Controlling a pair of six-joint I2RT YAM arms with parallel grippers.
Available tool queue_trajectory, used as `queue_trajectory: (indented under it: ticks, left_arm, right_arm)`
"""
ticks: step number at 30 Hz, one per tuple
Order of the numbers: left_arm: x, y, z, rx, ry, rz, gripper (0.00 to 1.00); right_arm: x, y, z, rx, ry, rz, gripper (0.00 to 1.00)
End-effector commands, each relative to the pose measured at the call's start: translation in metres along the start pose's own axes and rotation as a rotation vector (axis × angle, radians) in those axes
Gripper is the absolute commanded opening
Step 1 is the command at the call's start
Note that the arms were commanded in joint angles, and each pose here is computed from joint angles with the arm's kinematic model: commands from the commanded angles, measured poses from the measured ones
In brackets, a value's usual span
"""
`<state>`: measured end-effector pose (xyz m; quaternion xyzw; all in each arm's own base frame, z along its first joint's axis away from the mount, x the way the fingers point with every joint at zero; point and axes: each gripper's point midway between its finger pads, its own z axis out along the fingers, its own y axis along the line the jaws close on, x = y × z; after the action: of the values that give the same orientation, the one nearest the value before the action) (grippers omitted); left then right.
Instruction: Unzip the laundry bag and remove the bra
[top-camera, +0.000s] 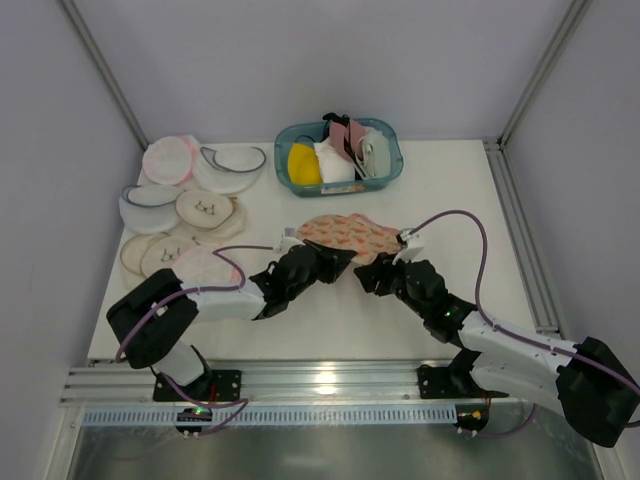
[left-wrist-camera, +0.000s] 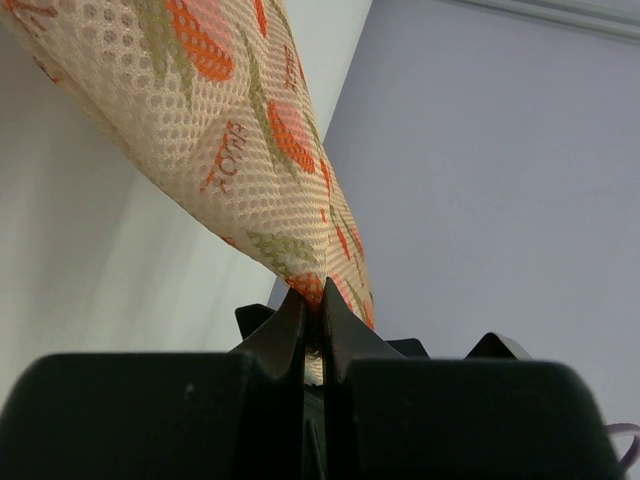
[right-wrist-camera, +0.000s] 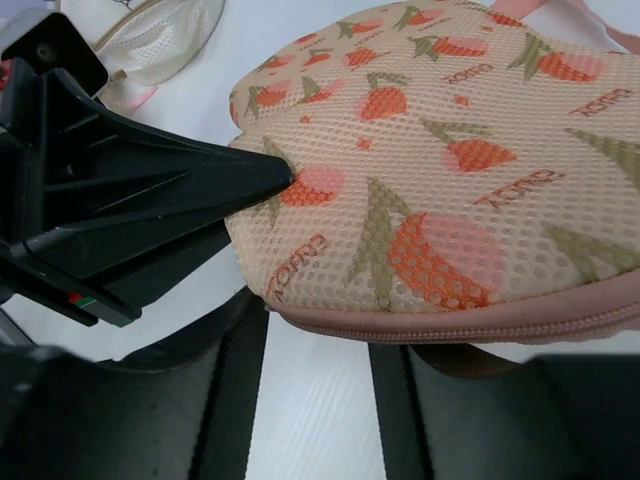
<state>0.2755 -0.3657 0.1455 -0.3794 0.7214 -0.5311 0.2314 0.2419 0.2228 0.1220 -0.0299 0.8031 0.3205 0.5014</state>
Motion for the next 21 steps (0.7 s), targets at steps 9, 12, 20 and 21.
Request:
queue_trajectory:
  ticks: [9,12,20,21]
  left_arm:
    - [0.001,0.011,0.002,0.001,0.006,-0.009,0.0]
    - [0.001,0.017,0.003,-0.01,0.006,-0.009,0.0]
    - [-0.009,0.021,0.002,-0.018,-0.024,0.023,0.0]
    - [-0.011,0.022,0.002,-0.021,-0.027,0.035,0.0]
  right_arm:
    - [-0.045,0.027,-0.003,-0.06,-0.16,-0.002,0.15]
    - [-0.043,0.026,-0.009,-0.058,-0.154,-0.004,0.06]
    - [-0.026,0.005,-0.027,0.077,-0.004,-0.056,0.04]
    - [-0.024,0.003,-0.029,0.09,0.02,-0.057,0.04]
